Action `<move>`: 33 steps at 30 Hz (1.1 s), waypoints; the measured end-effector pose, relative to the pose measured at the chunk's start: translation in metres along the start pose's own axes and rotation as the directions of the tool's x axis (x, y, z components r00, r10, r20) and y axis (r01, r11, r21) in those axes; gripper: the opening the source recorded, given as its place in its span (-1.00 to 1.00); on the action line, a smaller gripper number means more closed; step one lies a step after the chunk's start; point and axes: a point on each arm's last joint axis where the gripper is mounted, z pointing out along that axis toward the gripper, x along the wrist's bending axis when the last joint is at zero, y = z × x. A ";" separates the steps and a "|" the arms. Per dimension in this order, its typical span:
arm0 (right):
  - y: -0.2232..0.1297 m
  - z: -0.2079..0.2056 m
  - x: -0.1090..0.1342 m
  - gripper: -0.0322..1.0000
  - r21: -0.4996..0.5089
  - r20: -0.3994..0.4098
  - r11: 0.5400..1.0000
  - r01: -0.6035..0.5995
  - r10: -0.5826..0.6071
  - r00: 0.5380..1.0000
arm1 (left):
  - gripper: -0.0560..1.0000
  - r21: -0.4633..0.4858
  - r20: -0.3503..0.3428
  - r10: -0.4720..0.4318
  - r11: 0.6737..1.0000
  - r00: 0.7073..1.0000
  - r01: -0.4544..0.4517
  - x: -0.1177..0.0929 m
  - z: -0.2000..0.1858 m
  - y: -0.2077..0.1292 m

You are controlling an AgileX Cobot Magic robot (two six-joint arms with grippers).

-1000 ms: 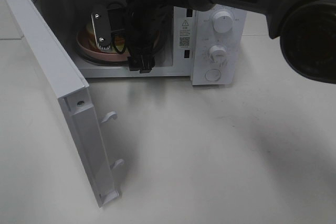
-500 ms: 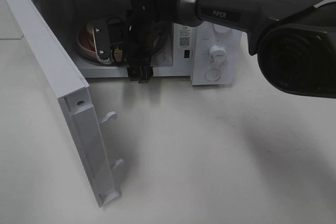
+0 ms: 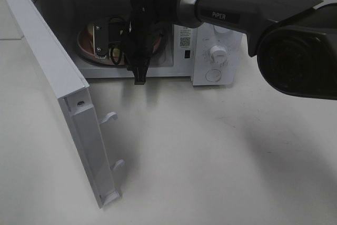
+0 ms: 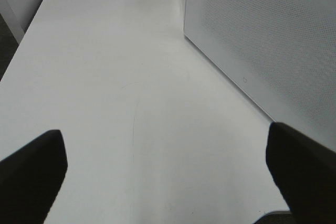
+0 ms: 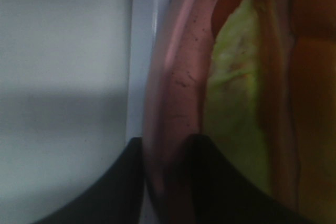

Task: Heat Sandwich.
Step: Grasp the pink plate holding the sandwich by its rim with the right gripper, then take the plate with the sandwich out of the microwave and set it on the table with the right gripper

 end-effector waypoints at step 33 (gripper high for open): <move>-0.017 -0.039 0.013 -0.71 -0.018 0.004 0.968 0.249 -0.249 0.969 | 0.95 0.000 0.000 0.000 1.000 1.000 0.000 0.000 0.000 0.000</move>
